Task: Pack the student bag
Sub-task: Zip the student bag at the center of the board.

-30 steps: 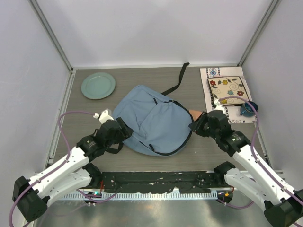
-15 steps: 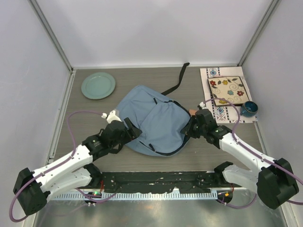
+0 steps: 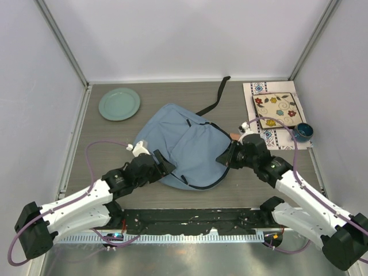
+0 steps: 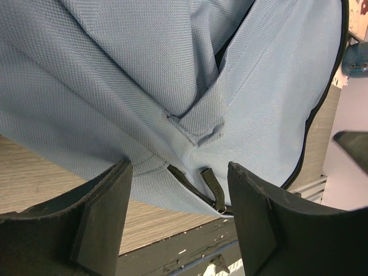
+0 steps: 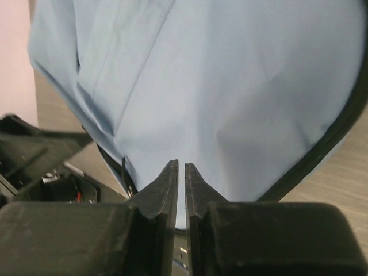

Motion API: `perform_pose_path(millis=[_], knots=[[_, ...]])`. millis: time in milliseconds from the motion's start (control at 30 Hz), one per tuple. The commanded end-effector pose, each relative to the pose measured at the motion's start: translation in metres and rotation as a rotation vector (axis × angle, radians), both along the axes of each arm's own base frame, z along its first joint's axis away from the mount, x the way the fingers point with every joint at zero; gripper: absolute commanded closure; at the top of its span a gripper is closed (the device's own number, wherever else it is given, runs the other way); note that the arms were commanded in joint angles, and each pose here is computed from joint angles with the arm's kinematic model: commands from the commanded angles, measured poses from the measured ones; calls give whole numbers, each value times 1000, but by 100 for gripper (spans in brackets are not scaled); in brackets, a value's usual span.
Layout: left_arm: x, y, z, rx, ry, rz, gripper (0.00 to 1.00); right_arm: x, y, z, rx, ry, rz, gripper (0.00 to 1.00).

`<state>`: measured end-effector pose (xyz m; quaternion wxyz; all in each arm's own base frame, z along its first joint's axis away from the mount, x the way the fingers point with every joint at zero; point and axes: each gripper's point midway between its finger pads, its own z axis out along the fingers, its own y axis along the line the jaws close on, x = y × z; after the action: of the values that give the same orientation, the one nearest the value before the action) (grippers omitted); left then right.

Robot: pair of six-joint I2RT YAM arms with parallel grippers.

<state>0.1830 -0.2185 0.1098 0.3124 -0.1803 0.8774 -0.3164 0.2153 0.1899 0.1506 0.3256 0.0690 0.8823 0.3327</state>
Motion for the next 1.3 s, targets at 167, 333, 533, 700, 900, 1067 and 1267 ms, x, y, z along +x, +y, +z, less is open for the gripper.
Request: perform_pose_path(millis=[167, 333, 533, 700, 900, 1067, 1267], knots=[[4, -7, 29, -19, -40, -17, 28, -16, 3, -54, -133, 120, 29, 86], [-3, -8, 25, -9, -13, -29, 27, 15, 13, -60, -166, 70, 10, 87], [-14, -12, 13, -11, 18, -35, 27, 43, 26, -46, -134, -19, -13, 87], [-19, -18, 9, -26, 21, -42, 26, 46, 31, -47, -126, -20, -1, 87], [-16, -28, 0, -62, 24, -36, 24, 21, 22, -14, -78, -86, 46, 76], [-10, -29, -14, -66, 24, 7, 23, -10, 30, 3, -13, -61, 168, 64], [-3, -25, -22, -48, 12, 43, 26, -34, 49, -3, 18, -15, 252, 61]])
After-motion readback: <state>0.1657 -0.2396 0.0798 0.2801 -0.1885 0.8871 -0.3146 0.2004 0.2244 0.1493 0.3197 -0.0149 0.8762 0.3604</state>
